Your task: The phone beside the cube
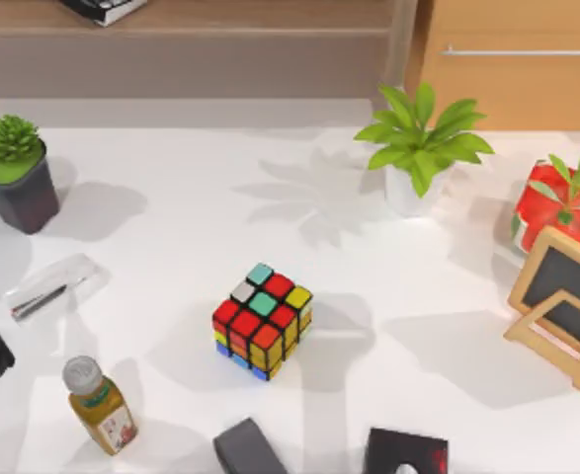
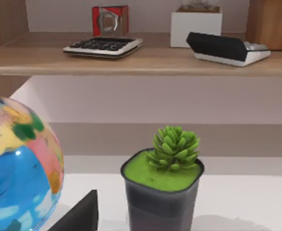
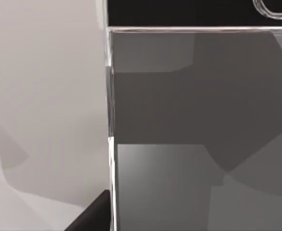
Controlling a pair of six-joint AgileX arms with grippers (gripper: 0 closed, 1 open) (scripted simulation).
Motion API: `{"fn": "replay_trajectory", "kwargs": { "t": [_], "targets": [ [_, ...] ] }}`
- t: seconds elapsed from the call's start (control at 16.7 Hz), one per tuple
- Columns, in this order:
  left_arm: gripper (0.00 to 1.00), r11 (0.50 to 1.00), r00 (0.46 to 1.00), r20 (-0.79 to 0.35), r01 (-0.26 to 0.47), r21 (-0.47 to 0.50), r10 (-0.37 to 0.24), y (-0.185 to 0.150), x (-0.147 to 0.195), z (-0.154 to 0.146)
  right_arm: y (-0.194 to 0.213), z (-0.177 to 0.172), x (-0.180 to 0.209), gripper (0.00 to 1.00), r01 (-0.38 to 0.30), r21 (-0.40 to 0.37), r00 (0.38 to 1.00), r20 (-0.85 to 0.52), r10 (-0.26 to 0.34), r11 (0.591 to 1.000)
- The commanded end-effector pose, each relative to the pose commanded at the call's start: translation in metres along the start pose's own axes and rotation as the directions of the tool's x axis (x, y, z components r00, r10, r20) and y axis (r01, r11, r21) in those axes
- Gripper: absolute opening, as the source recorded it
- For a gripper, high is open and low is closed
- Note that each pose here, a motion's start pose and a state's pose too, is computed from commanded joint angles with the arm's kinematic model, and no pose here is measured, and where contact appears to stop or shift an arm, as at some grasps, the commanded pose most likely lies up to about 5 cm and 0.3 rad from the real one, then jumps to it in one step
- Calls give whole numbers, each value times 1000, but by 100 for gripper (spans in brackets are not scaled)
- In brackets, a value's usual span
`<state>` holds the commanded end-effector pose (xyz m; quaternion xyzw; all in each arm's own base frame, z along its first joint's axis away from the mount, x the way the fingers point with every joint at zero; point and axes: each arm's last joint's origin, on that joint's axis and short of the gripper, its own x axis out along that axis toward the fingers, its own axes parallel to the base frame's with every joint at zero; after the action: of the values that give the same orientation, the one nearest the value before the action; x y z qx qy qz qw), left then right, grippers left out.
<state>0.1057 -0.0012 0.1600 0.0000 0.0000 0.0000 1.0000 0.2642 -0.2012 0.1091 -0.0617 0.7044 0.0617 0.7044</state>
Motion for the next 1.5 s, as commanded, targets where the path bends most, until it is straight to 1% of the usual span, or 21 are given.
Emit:
{"fn": "replay_trajectory", "kwargs": {
  "t": [0.24, 0.66, 0.96, 1.02, 1.14, 1.32, 1.5],
  "targets": [
    [100, 1000, 1000, 0, 0, 0, 0, 0, 0, 0, 0, 0, 0, 0, 0, 0, 1000, 0, 0, 1000],
    [100, 1000, 1000, 0, 0, 0, 0, 0, 0, 0, 1, 0, -24, 0, -1, 3, 1000, 9, 1, 1000],
    [100, 1000, 1000, 0, 0, 0, 0, 0, 0, 0, 1, 0, -24, 0, -4, 5, 1000, 6, 4, 1000],
    [100, 1000, 1000, 0, 0, 0, 0, 0, 0, 0, 1, 2, -28, 0, 6, 8, 1000, 17, -6, 1000],
    [100, 1000, 1000, 0, 0, 0, 0, 0, 0, 0, 3, 9, -45, 0, 38, 28, 997, 62, -40, 999],
    [100, 1000, 1000, 0, 0, 0, 0, 0, 0, 0, 15, 27, -77, 0, 72, 81, 985, 151, -84, 994],
    [100, 1000, 1000, 0, 0, 0, 0, 0, 0, 0, 41, 49, -110, 0, 62, 139, 964, 248, -96, 988]
  ]
}}
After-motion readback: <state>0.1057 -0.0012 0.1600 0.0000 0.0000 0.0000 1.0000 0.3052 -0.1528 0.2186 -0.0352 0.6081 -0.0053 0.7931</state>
